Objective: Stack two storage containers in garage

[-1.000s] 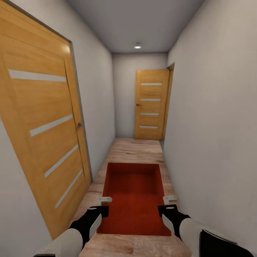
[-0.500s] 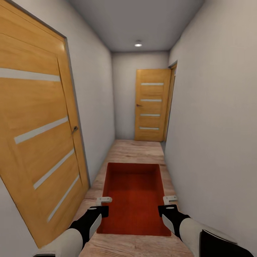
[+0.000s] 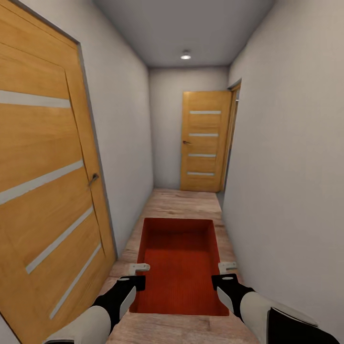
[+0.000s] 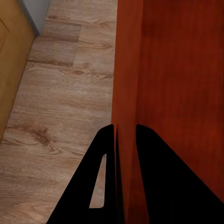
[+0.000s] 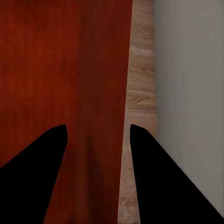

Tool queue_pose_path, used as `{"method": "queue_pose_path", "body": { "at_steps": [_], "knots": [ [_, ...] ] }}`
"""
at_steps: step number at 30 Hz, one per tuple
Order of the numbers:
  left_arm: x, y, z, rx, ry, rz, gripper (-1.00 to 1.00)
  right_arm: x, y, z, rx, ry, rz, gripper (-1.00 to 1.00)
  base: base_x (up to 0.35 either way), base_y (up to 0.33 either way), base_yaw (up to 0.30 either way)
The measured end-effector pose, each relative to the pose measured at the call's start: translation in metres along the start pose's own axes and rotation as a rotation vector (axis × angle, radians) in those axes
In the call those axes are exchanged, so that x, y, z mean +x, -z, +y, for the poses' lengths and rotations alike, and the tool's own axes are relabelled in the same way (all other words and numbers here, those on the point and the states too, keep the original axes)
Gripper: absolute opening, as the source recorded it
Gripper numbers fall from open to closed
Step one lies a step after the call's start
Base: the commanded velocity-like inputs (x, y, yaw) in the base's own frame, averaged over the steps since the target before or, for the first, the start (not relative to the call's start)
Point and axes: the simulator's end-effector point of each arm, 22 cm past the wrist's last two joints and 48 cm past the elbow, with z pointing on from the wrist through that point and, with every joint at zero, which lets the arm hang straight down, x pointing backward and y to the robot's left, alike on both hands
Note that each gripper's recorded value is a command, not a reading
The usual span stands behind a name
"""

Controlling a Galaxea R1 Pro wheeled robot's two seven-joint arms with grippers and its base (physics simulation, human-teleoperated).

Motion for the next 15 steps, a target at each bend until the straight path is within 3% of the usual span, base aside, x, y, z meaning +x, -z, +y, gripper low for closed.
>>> {"method": "queue_pose_path", "body": {
  "at_steps": [15],
  "knots": [
    [-0.0001, 0.0000, 0.0000, 0.000, 0.000, 0.000, -1.00, 0.0000, 0.0000, -0.0001, 0.000, 0.000, 0.000, -1.00, 0.323, 0.000, 0.000]
  ]
}}
